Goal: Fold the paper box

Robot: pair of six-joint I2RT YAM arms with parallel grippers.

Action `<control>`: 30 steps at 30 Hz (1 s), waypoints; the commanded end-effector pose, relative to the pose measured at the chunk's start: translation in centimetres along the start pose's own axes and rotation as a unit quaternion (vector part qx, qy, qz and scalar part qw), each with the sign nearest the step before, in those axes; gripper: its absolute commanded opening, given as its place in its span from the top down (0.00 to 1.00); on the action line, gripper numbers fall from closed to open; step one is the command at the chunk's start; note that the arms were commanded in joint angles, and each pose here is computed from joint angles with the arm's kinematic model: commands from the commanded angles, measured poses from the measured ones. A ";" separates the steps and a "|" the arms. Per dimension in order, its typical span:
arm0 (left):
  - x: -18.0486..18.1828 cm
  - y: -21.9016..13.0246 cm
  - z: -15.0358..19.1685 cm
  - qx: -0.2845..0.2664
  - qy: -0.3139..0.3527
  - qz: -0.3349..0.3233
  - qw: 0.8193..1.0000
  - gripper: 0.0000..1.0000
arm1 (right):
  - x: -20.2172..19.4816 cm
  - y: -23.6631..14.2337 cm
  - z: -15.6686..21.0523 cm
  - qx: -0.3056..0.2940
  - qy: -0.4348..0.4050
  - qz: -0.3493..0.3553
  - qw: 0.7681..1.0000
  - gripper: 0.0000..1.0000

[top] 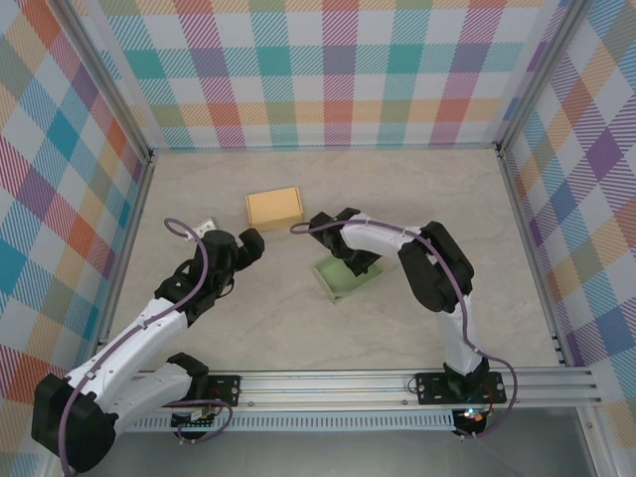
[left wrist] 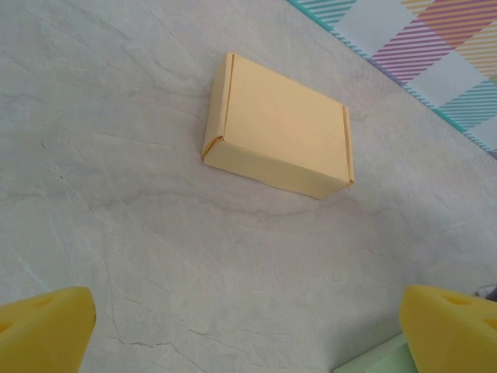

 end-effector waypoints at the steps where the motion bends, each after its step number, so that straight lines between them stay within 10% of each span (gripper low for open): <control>1: -0.1 0.0 -0.7 -0.005 0.001 0.000 1.000 0.00 | -1.2 -3.0 -0.1 -0.016 0.015 -0.014 1.000 0.28; 20: -0.5 0.3 -0.9 -0.007 0.034 0.001 0.999 0.00 | -8.4 -16.7 0.6 -0.144 0.195 -0.191 0.951 0.00; 30: -1.1 1.2 -0.8 -0.001 0.057 0.005 0.998 0.00 | -10.6 -18.8 7.4 -0.145 0.409 -0.335 0.836 0.00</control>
Point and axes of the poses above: each hand's point on the last joint's axis, 136 mm out from that joint toward the fingers, its own y axis out along the fingers, its own x axis along the line the jaws close on, z = x × y, the point moved 5 cm from there along -y, back along the fingers, and after that the axes turned 2 degrees about y, right-handed, at the moved point
